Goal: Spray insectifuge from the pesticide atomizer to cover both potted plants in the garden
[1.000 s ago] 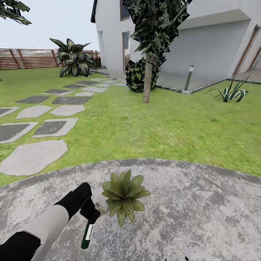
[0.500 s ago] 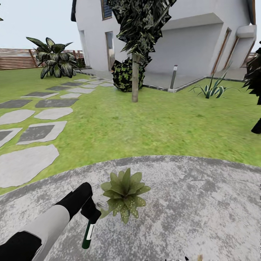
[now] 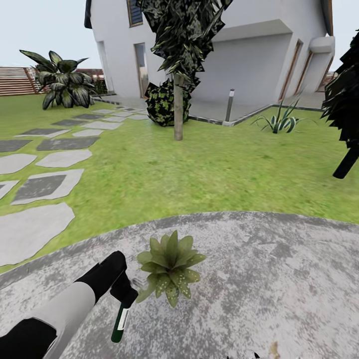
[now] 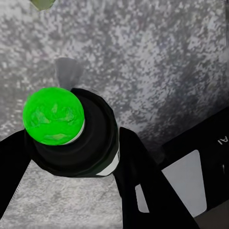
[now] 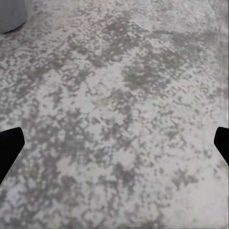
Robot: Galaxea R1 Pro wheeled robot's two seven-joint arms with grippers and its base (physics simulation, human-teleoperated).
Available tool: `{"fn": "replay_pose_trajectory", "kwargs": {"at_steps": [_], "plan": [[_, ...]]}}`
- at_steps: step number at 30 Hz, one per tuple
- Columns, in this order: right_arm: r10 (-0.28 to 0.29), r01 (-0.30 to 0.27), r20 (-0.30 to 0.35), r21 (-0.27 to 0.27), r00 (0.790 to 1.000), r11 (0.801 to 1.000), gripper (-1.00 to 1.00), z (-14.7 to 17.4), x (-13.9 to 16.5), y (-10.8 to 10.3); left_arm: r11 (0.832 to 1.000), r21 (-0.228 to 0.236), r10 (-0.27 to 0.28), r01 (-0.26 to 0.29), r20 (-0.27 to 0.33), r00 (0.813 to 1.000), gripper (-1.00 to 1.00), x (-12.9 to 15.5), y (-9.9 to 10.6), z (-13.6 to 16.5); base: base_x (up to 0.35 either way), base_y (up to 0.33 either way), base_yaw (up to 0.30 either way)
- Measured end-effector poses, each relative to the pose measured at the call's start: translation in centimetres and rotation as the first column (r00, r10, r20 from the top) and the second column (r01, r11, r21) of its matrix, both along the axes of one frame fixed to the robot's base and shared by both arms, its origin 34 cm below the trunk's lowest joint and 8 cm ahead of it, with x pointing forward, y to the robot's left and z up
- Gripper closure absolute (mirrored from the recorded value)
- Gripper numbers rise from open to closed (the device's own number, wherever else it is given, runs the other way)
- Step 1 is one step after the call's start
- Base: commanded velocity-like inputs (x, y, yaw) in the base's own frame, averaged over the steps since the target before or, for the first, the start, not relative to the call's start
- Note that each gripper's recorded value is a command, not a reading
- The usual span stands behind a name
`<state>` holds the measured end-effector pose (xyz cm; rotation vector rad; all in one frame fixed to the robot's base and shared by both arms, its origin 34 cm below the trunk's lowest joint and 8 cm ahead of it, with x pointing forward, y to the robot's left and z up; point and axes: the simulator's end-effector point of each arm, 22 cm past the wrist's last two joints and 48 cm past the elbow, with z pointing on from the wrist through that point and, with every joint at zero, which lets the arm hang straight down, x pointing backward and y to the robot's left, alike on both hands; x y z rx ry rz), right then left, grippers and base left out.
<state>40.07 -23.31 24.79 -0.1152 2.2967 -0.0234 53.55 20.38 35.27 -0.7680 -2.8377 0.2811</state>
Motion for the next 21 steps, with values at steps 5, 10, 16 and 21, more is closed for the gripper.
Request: {"fn": "replay_pose_trajectory", "kwargs": {"at_steps": [5, 10, 16, 21], "plan": [[0.000, 0.000, 0.000, 0.000, 1.000, 1.000, -1.00, 0.00, 0.01, -0.01, 1.000, -0.001, 0.001, -0.001, 0.001, 1.000, 1.00, 0.05, -0.02, 0.03, 0.000, 0.030, -0.296], [0.000, 0.000, 0.000, 0.000, 1.000, 1.000, -1.00, 0.00, 0.01, 0.00, 1.000, 0.002, 0.007, -0.007, 0.000, 1.000, 1.00, 0.06, 0.28, 0.04, 0.000, 0.273, -0.169], [0.000, 0.000, 0.000, 0.000, 1.000, 1.000, -1.00, 0.00, 0.01, 0.01, 1.000, 0.002, 0.006, -0.006, 0.000, 1.000, 1.00, 0.05, 0.22, 0.04, 0.000, 0.305, -0.004], [0.000, 0.000, -0.001, 0.001, 1.000, 1.000, -1.00, -0.02, -0.02, 0.03, 1.000, 0.001, 0.007, -0.007, 0.000, 1.000, 1.00, 0.06, 0.21, 0.04, 0.000, 0.306, 0.000]]}}
